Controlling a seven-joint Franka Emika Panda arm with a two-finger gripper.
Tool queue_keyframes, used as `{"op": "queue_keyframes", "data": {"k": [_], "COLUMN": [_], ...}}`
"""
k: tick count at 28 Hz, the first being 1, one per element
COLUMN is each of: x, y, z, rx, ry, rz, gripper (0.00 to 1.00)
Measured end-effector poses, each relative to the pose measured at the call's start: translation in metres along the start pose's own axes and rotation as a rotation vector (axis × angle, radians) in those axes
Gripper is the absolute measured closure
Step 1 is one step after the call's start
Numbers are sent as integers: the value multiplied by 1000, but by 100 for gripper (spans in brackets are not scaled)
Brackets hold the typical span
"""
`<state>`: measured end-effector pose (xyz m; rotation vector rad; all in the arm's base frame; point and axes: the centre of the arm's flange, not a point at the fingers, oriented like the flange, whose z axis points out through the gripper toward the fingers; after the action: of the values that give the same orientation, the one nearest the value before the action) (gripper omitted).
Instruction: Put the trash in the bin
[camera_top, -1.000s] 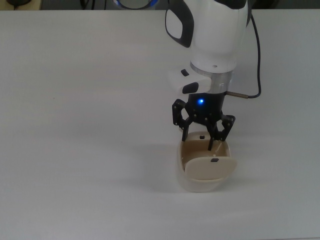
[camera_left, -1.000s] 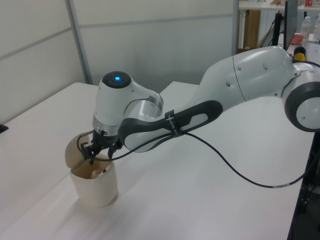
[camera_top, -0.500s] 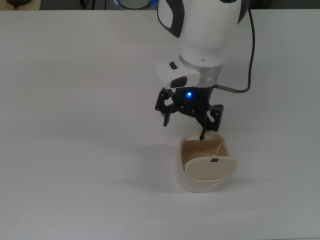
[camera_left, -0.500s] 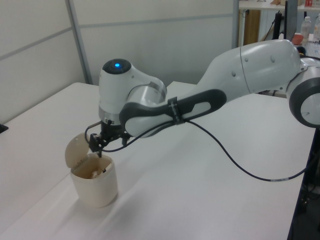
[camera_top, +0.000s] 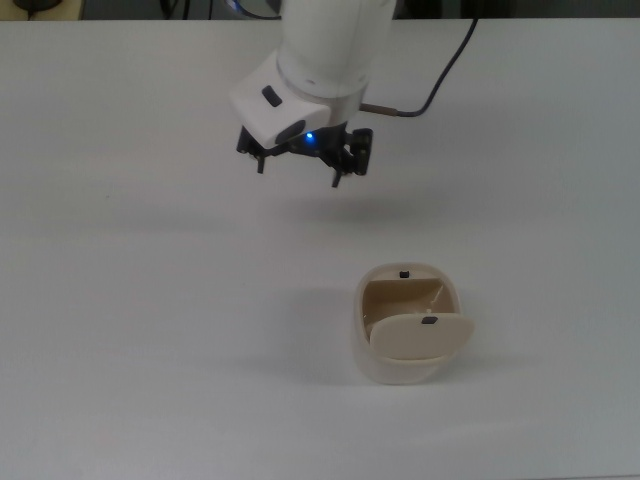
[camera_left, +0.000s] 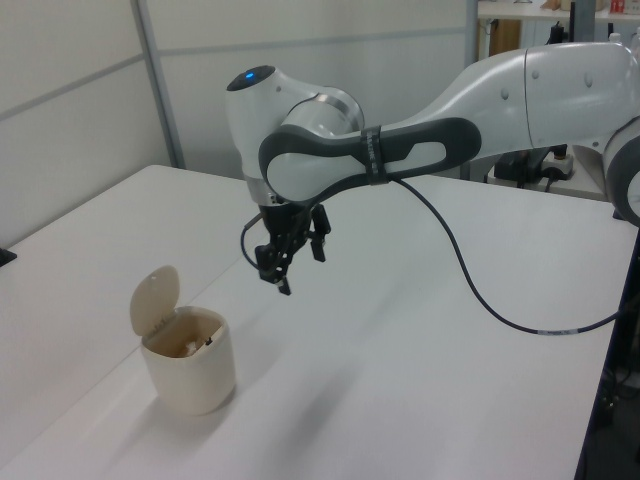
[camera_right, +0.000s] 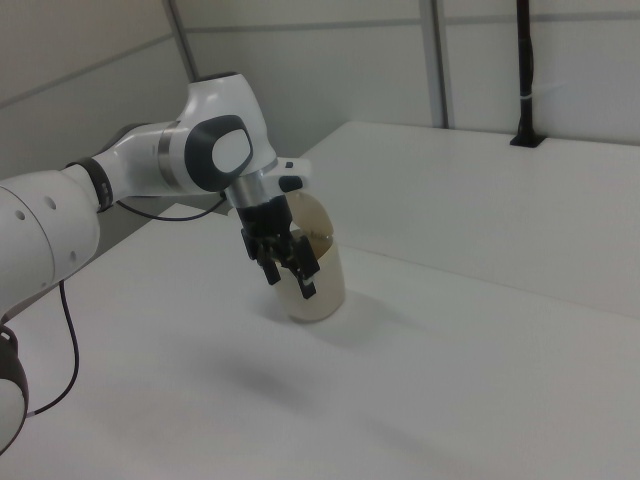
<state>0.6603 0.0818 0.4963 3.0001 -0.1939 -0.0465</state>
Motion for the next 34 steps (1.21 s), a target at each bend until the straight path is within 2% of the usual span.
{"op": "queue_keyframes", "data": {"k": [4,15,34], "x": [1,9,6], "y": [25,82,89], "z": [5,7,-2], "rx": [-10,-5,-5], "ry": [-41,-46,-36], "rz": [-25,2,13], "gripper": [0,0,0]}}
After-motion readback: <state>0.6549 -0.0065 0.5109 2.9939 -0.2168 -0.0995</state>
